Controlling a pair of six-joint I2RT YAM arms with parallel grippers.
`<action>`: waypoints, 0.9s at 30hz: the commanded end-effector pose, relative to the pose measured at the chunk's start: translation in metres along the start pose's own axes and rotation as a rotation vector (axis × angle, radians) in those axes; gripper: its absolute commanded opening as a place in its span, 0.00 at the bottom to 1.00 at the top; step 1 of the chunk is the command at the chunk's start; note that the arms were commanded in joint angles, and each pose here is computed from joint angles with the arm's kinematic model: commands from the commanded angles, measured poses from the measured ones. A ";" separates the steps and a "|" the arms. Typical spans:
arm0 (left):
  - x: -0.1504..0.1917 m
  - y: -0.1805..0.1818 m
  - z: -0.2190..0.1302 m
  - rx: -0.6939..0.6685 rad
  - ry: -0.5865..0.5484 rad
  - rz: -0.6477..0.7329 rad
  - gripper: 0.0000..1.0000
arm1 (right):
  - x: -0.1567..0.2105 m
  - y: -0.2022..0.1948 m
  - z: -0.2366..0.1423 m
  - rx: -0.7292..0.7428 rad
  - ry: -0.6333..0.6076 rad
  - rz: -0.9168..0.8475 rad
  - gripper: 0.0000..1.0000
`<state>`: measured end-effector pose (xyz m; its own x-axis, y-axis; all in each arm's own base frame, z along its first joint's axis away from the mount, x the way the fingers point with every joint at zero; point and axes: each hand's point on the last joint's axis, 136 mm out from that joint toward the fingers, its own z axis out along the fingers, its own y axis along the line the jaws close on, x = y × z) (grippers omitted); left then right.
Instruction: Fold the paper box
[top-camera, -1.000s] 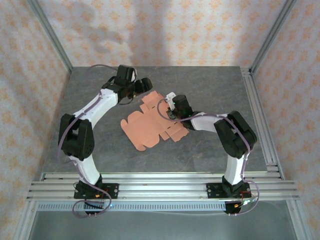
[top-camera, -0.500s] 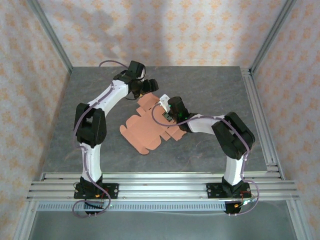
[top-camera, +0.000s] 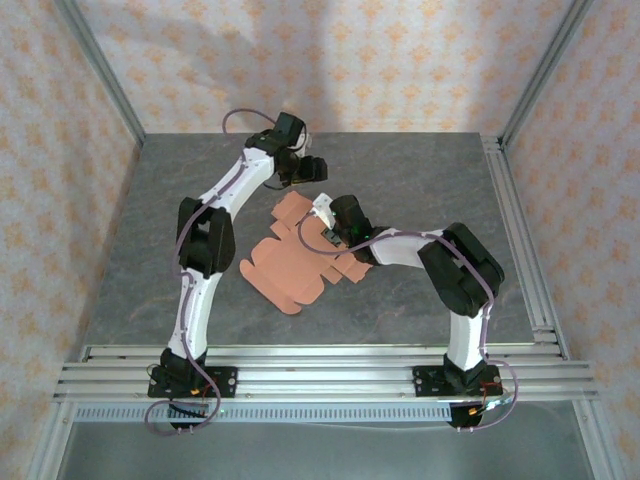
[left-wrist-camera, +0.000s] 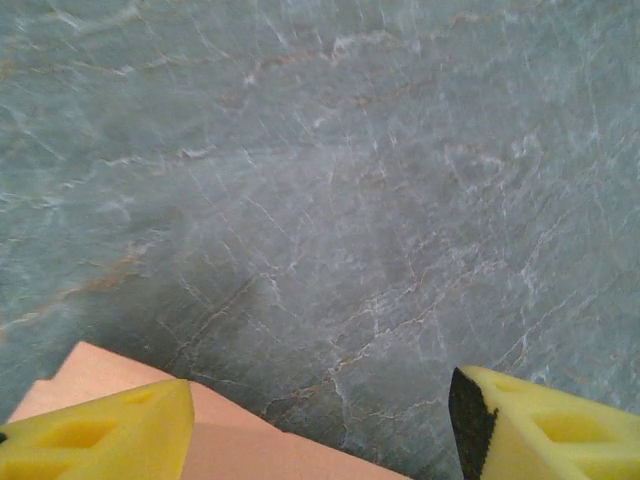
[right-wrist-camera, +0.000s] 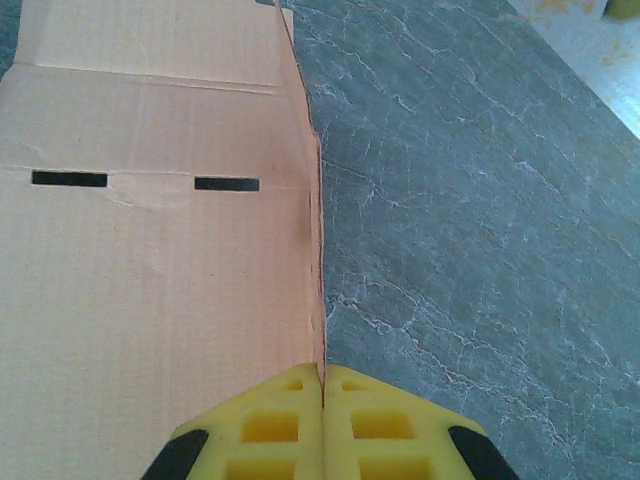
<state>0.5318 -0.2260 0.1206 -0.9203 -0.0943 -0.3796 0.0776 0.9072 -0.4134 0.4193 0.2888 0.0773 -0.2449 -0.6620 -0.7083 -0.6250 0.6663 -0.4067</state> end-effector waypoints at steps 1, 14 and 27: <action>0.025 -0.006 0.007 0.033 0.121 0.029 0.67 | -0.010 -0.001 0.002 0.011 -0.007 -0.009 0.00; 0.042 -0.024 0.006 0.091 0.182 -0.006 0.60 | -0.013 -0.014 0.007 0.063 -0.001 0.089 0.00; 0.046 -0.039 0.006 0.121 0.193 -0.121 0.55 | -0.013 -0.025 0.009 0.044 0.023 0.222 0.00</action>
<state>0.5027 -0.2515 0.0958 -0.9745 -0.0964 -0.2027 0.0173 0.8681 -0.4960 0.4321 0.2865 0.0852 -0.3492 -0.5651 -0.7474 -0.5597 0.7655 -0.3173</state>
